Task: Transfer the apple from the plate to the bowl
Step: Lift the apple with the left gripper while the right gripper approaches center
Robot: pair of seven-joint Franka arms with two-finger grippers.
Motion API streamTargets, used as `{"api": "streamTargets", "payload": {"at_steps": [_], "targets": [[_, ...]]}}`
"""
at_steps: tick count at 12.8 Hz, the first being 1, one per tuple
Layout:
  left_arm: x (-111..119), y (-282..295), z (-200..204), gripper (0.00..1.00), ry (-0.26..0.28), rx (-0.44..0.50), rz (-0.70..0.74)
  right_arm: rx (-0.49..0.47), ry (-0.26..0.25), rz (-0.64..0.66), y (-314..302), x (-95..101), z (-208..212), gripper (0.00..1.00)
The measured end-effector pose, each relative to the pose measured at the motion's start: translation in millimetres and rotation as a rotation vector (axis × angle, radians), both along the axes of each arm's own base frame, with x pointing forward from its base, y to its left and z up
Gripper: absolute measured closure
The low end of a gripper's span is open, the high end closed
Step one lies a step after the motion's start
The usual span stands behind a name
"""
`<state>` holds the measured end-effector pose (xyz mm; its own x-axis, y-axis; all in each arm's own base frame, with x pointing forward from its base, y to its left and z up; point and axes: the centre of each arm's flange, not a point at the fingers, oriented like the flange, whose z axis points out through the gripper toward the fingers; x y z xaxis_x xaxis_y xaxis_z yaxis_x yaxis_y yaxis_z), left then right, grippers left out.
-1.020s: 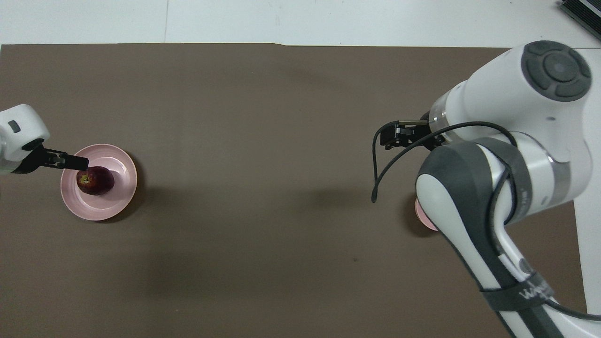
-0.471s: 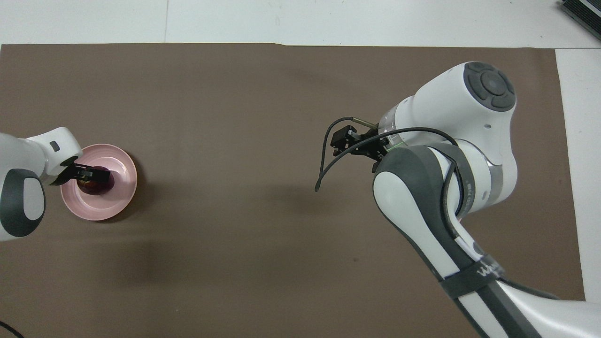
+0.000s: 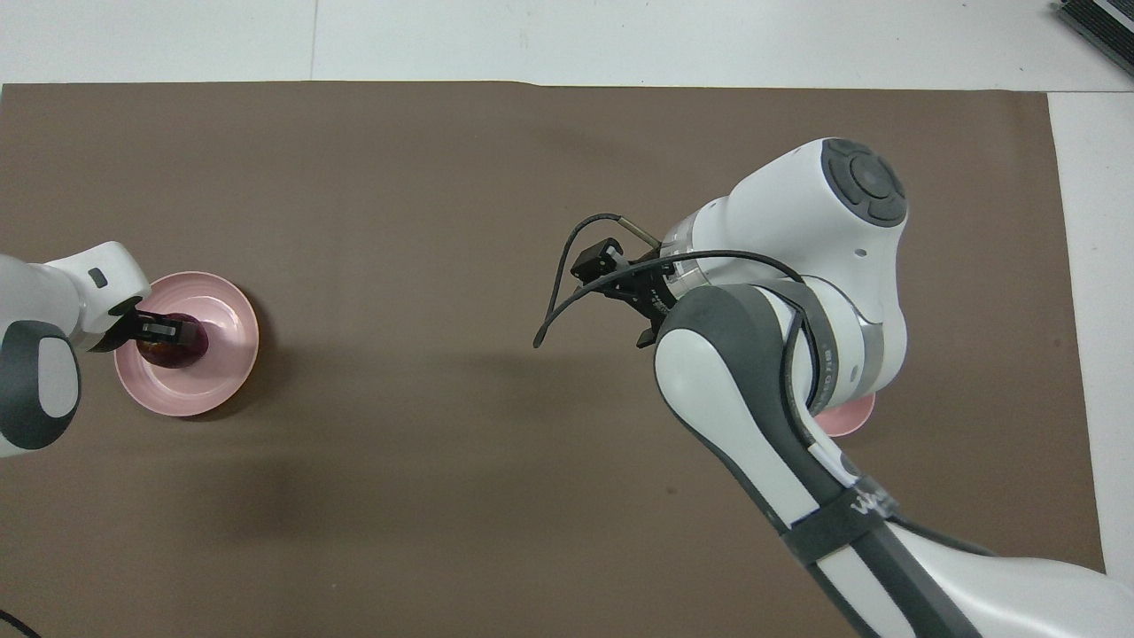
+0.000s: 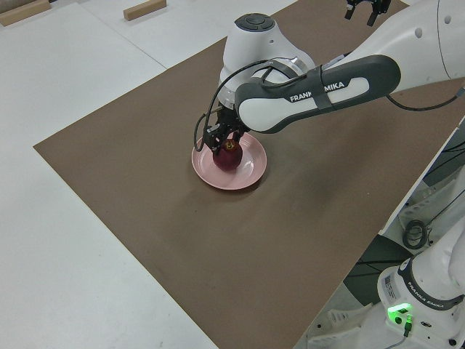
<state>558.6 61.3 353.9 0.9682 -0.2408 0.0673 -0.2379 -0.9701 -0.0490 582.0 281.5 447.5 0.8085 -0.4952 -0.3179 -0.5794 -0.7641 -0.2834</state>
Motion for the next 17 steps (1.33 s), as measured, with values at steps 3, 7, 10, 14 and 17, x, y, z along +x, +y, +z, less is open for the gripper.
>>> {"api": "streamTargets", "payload": {"at_steps": [3, 7, 10, 14, 17], "targets": [[2.4, -12.0, 30.4, 0.37, -0.057, -0.008, -0.019, 0.077, 0.055, -0.087, 18.7, -1.8, -9.2, 0.0], [-0.5, -52.8, 75.6, 0.38, -0.109, -0.182, 0.025, 0.228, 0.158, -0.288, 40.1, 0.4, -15.2, 0.0], [-1.4, -100.4, 83.9, 0.38, -0.108, -0.289, 0.046, 0.317, 0.236, -0.424, 55.4, -0.4, -15.1, 0.0], [-7.0, -182.4, 94.7, 0.38, -0.098, -0.43, 0.124, 0.356, 0.282, -0.52, 79.1, -4.8, -29.7, 0.0], [-16.7, -235.1, 100.6, 0.38, -0.105, -0.482, 0.166, 0.366, 0.286, -0.536, 99.3, -11.8, -43.0, 0.0]]}}
